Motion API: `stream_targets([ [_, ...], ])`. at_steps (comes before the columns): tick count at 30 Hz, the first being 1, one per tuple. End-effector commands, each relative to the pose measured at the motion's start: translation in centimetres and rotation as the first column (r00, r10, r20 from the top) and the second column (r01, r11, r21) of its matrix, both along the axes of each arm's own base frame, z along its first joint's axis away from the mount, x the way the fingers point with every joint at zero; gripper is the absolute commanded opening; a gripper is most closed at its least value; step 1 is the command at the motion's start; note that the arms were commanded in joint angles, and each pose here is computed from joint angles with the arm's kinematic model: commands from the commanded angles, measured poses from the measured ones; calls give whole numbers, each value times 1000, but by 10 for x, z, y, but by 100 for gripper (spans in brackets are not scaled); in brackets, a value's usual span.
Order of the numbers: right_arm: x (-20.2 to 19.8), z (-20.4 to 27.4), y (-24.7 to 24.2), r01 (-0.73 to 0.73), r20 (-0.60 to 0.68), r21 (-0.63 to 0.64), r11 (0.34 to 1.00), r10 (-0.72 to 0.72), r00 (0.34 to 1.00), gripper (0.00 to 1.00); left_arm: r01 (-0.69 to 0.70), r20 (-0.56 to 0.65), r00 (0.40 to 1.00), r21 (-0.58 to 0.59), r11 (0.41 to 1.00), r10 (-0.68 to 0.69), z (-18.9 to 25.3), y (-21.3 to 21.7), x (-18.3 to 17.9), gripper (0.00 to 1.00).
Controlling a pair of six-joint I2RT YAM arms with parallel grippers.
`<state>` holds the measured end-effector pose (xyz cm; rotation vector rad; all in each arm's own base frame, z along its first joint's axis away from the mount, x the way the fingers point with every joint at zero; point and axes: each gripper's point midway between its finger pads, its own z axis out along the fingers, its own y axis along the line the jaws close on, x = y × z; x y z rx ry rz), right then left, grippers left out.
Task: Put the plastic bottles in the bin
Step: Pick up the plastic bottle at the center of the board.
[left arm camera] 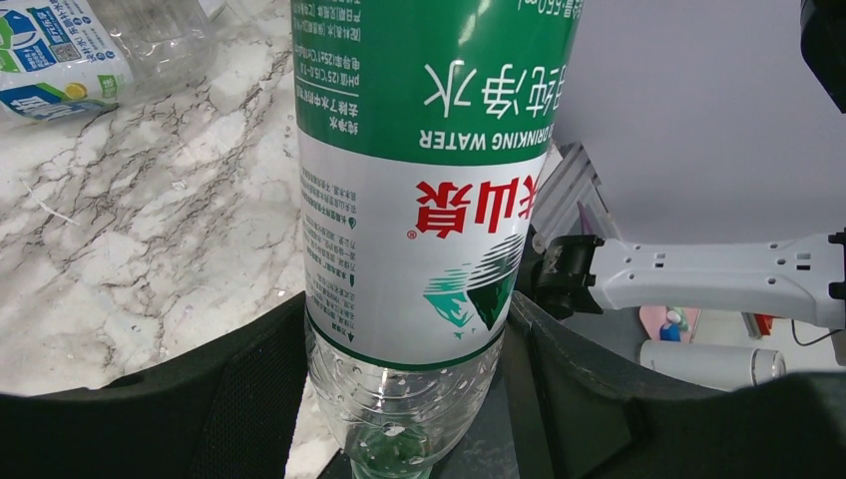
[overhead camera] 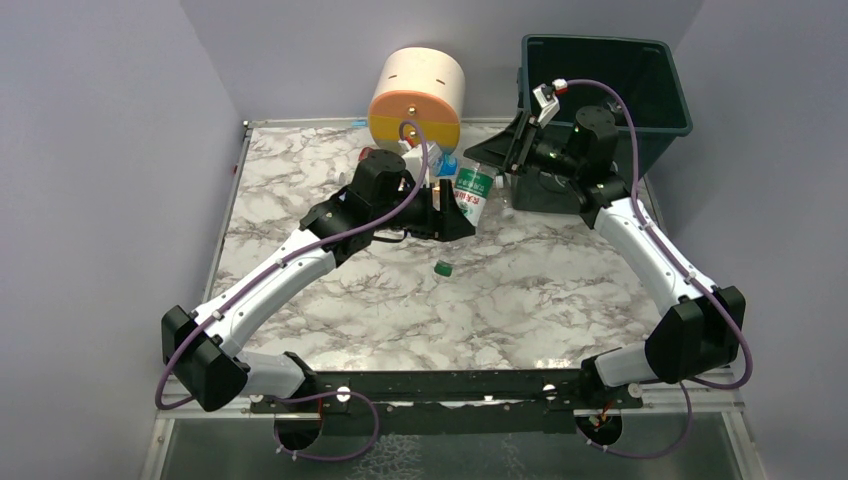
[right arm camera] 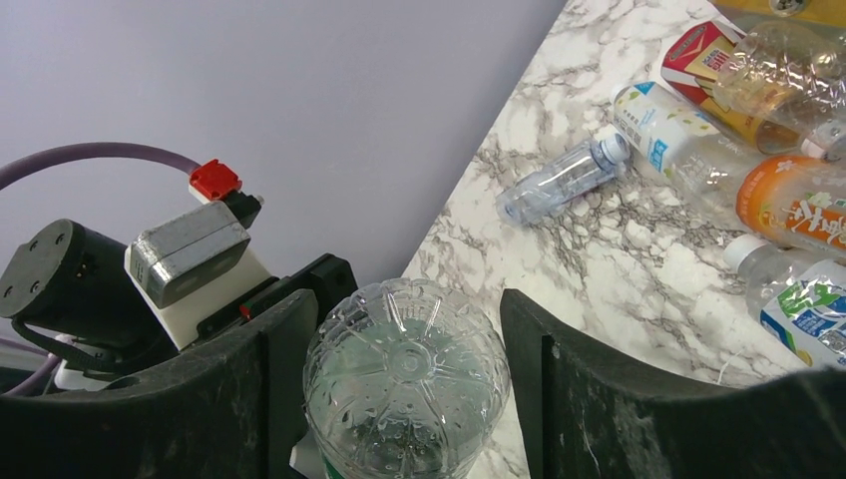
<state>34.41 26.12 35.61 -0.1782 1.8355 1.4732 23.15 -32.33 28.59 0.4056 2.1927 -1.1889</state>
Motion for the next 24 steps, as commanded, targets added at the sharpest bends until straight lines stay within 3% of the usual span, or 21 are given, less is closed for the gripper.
stream_targets([
  [1, -2, 5, 4, -17, 29, 14, 1000, 17, 999, 68, -19, 52, 998, -27, 999, 20, 16, -4, 9, 68],
  [11, -3, 7, 4, -20, 34, 15, 1000, 19, 999, 52, -15, 49, 999, -33, 999, 17, 17, -4, 7, 71],
  [16, -3, 7, 3, -17, 37, 11, 1000, 16, 999, 52, -20, 54, 998, -37, 999, 22, 20, -2, 7, 99],
  [24, -3, 6, 3, -12, 34, 7, 1000, 12, 999, 52, -41, 67, 997, -40, 998, 44, 27, 3, 6, 99],
])
